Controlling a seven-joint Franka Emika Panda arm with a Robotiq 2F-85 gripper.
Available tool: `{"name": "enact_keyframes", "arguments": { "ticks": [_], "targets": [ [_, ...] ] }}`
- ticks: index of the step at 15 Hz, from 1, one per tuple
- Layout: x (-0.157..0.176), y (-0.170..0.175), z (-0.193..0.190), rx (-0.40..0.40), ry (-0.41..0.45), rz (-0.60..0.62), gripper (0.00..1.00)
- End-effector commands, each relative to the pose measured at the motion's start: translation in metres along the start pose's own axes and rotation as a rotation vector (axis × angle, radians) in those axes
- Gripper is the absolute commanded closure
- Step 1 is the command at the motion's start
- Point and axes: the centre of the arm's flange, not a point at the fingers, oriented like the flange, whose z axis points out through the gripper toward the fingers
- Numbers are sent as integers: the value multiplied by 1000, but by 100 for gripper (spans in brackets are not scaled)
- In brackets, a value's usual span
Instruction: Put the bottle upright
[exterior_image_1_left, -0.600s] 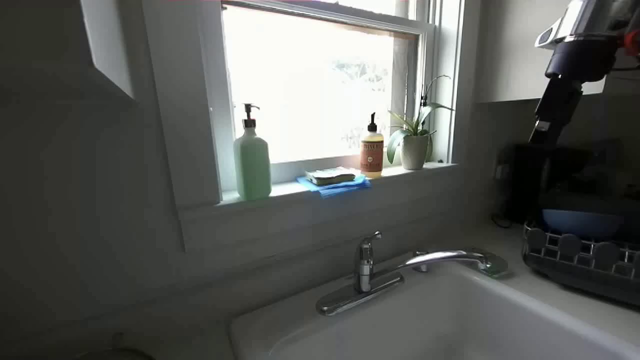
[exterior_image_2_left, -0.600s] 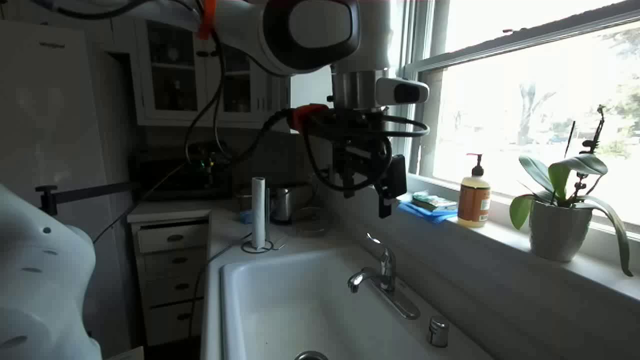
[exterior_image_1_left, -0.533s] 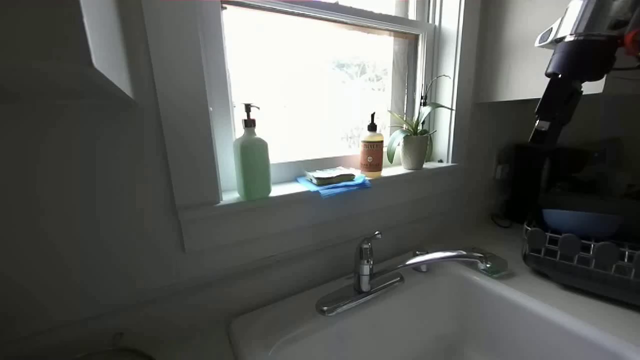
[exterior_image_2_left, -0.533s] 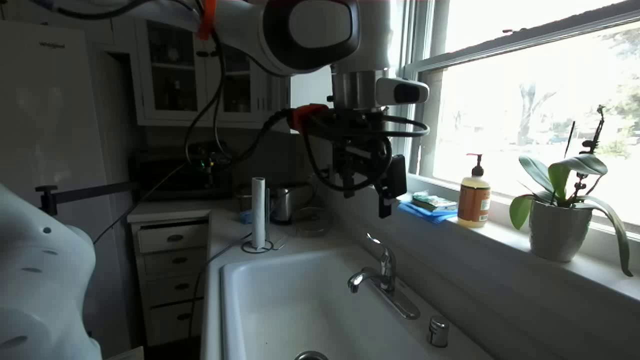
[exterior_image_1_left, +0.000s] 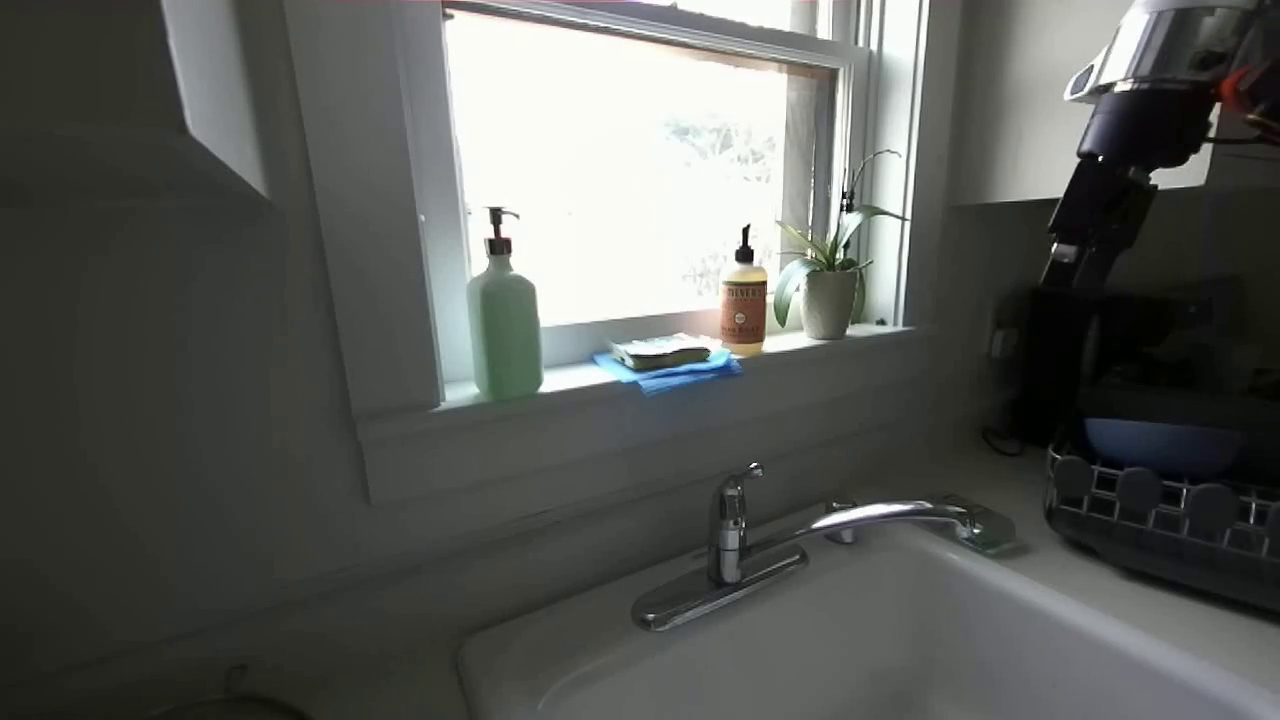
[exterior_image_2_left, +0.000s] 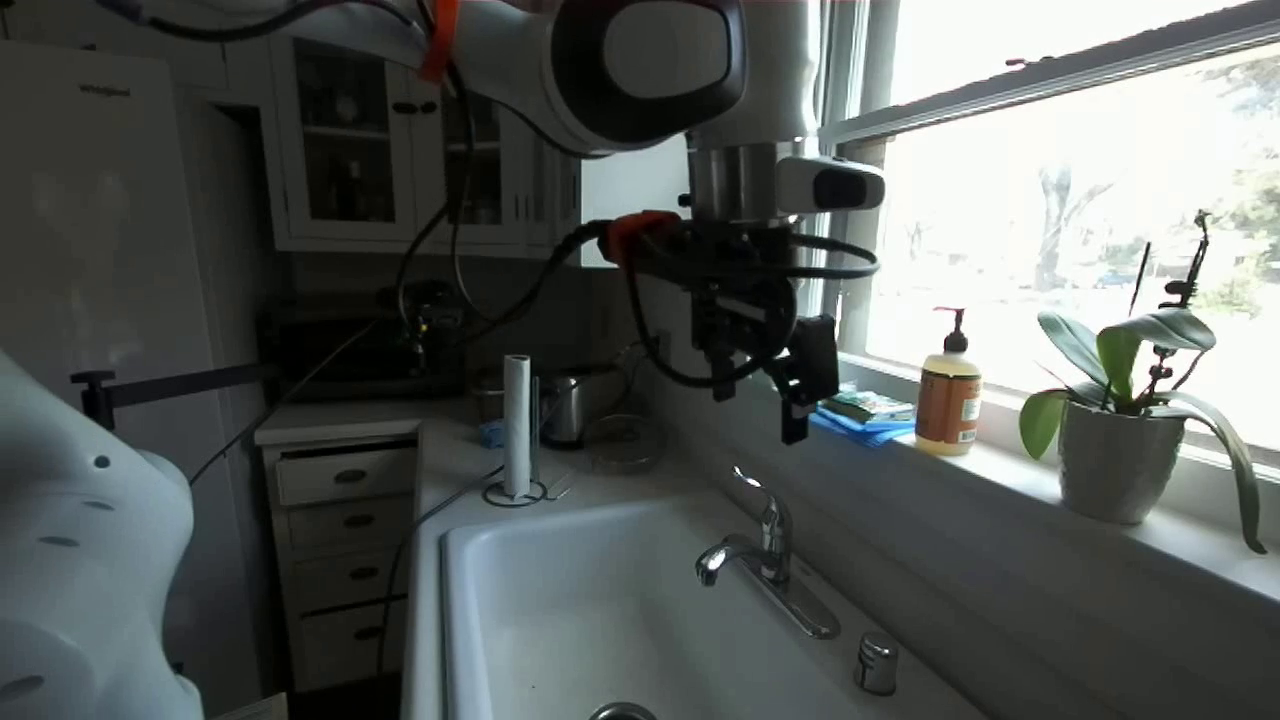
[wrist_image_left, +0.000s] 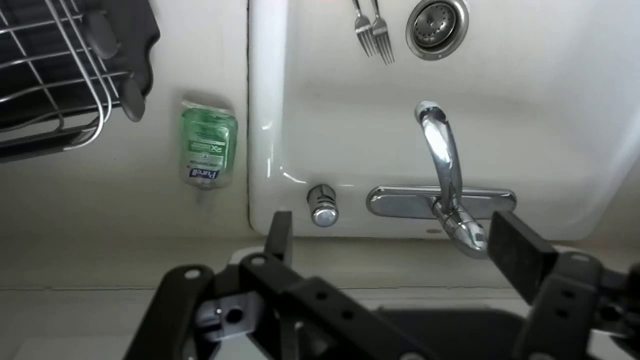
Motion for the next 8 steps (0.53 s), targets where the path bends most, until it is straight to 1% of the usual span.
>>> {"name": "enact_keyframes", "arguments": {
  "ticks": [1, 4, 6, 8],
  "targets": [
    [56, 34, 15, -34, -63, 96, 0],
    [89, 56, 41, -67, -136, 97, 0],
    [111, 67, 64, -66, -204, 87, 0],
    [131, 76, 89, -94, -277, 55, 0]
  ]
}}
